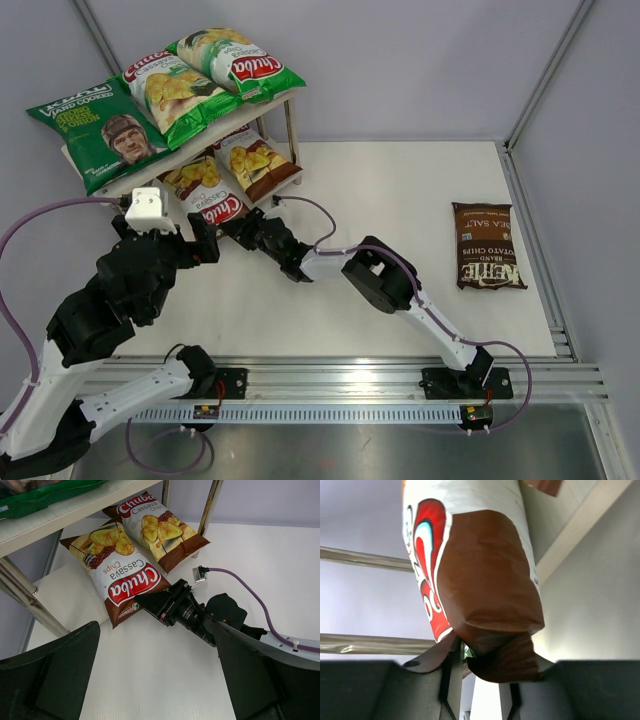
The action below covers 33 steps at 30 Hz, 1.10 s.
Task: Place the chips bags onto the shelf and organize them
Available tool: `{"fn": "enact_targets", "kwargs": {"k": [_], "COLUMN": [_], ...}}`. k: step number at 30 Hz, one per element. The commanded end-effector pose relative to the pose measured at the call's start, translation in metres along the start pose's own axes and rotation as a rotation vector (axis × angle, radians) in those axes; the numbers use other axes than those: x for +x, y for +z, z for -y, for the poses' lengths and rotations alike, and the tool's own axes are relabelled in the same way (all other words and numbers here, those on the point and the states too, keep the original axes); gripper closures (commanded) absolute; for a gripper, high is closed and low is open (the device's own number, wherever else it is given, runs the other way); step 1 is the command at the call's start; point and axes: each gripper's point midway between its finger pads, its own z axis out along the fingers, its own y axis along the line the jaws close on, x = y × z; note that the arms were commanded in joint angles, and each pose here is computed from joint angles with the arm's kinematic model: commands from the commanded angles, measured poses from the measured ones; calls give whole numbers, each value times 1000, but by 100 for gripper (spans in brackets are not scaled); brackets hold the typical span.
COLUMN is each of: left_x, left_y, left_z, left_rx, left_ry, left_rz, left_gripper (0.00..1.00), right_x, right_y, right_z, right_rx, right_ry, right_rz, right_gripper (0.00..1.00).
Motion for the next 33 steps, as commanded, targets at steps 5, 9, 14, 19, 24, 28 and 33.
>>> {"fn": "enact_targets", "kwargs": {"k": [5, 9, 14, 19, 24, 28, 33], "left_x": [-6, -6, -7, -7, -7, -7, -6], "left_y": [3, 3, 3, 4, 4, 5, 6], "left_z": [2, 0, -2, -2, -1, 0, 1], "left_rx": [2, -5, -11, -10, -9, -5, -1], "left_ry": [-2, -3, -6, -4, -2, -4, -3], "left_rz": [24, 27, 35, 35, 34, 36, 32], "left_gripper": [1, 1, 1, 1, 1, 1, 1], "right_x": [-17, -14, -16, -31, -48, -60, -69], "right_y": [8, 22, 31, 36, 38, 38, 38], "right_z": [-68, -67, -63, -44, -25, -14, -8], "right_rx": [-116, -120, -100, -43, 1, 20, 21], "right_ry": [26, 44, 58, 120, 161, 186, 199], "right_rz": [45, 5, 15, 58, 105, 137, 154], "right_gripper": [71, 73, 74, 76, 78, 79, 79]}}
